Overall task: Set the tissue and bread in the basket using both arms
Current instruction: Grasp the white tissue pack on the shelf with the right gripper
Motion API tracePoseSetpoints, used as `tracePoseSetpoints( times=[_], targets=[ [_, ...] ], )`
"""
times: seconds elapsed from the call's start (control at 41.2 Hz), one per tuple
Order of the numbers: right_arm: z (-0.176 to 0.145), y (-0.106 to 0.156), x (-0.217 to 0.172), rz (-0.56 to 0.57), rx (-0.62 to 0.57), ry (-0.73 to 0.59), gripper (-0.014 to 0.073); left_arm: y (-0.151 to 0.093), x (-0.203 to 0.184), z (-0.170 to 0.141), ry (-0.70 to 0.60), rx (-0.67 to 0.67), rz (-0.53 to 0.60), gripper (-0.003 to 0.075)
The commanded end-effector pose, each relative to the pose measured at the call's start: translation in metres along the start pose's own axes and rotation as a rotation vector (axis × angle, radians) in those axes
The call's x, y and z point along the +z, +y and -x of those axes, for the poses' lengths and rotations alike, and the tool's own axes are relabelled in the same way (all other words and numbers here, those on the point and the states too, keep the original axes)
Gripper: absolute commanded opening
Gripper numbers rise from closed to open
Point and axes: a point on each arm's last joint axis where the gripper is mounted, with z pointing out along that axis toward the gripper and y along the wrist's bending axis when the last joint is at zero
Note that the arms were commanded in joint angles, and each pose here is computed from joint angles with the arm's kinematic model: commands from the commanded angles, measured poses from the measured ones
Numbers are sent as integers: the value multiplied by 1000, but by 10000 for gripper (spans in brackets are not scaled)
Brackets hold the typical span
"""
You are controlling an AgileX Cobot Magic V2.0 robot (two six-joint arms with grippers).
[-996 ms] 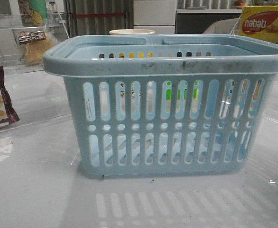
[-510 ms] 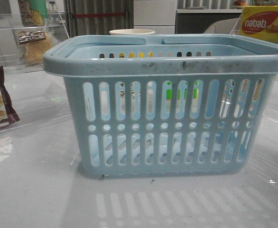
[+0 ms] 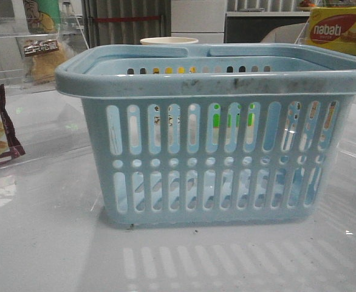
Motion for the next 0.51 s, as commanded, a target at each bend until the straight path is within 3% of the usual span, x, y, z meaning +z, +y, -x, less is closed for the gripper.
tracePoseSetpoints(
  times=[0.0, 0.486],
  targets=[
    [34, -2, 3, -9, -6, -132, 508, -1, -5, 15, -104, -4, -7, 452],
    [81, -1, 68, -5, -7, -214, 504, -1, -5, 15, -104, -4, -7, 452]
  ],
)
